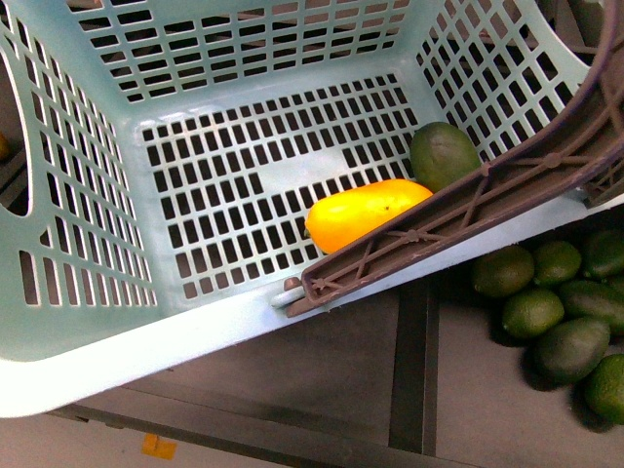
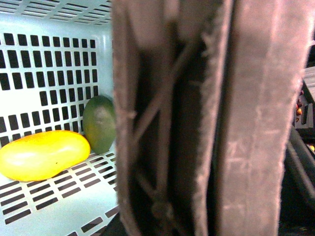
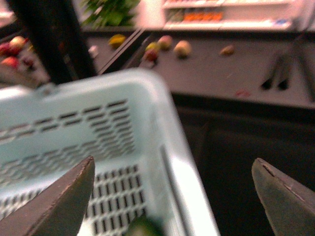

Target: Pick mango and avocado into basket

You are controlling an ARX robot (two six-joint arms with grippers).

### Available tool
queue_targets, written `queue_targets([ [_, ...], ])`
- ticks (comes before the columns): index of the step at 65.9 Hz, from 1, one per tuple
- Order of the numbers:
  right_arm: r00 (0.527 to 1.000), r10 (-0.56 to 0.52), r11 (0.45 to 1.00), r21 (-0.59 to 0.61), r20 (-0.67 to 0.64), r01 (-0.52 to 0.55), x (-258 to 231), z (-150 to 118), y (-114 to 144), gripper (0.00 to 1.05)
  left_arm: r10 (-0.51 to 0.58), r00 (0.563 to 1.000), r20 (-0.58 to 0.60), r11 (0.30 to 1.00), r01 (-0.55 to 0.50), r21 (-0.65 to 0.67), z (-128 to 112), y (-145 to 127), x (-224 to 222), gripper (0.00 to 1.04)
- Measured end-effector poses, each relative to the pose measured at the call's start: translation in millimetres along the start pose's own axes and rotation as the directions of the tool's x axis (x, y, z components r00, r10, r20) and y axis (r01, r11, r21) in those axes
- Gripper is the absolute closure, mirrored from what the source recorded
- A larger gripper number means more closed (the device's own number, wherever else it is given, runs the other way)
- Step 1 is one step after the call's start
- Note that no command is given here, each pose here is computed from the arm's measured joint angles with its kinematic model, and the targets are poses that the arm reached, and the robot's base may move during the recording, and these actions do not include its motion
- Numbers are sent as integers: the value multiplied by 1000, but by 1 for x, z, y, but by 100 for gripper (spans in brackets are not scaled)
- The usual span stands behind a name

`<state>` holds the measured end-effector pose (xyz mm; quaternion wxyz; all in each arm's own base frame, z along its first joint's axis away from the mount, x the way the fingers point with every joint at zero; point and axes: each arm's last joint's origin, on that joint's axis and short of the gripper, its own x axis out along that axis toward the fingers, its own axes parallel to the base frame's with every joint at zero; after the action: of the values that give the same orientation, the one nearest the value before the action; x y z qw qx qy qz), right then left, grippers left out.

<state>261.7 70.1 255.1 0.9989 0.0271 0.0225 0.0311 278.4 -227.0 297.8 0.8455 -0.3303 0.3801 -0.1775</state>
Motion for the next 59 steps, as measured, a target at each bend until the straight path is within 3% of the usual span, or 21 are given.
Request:
queue_targets([
  [5,998,-39,999,-15,57,40,-13,-8,-9,31,-3,1000,-4,1000,3,3,-1,0,0,91],
  [24,998,-55,997,-47,34,56,-55,-46,-38,78,-4,1000,-6,1000,4,1,-1,0,0,91],
  [32,998,-54,997,-48,38,56,-72,-56,-46,102,-4,1000,-5,1000,4,2,-1,0,0,91],
  [59,998,-60,997,-50,35,62,-108,-76,-66,103,-4,1000,-5,1000,4,1,-1,0,0,91],
])
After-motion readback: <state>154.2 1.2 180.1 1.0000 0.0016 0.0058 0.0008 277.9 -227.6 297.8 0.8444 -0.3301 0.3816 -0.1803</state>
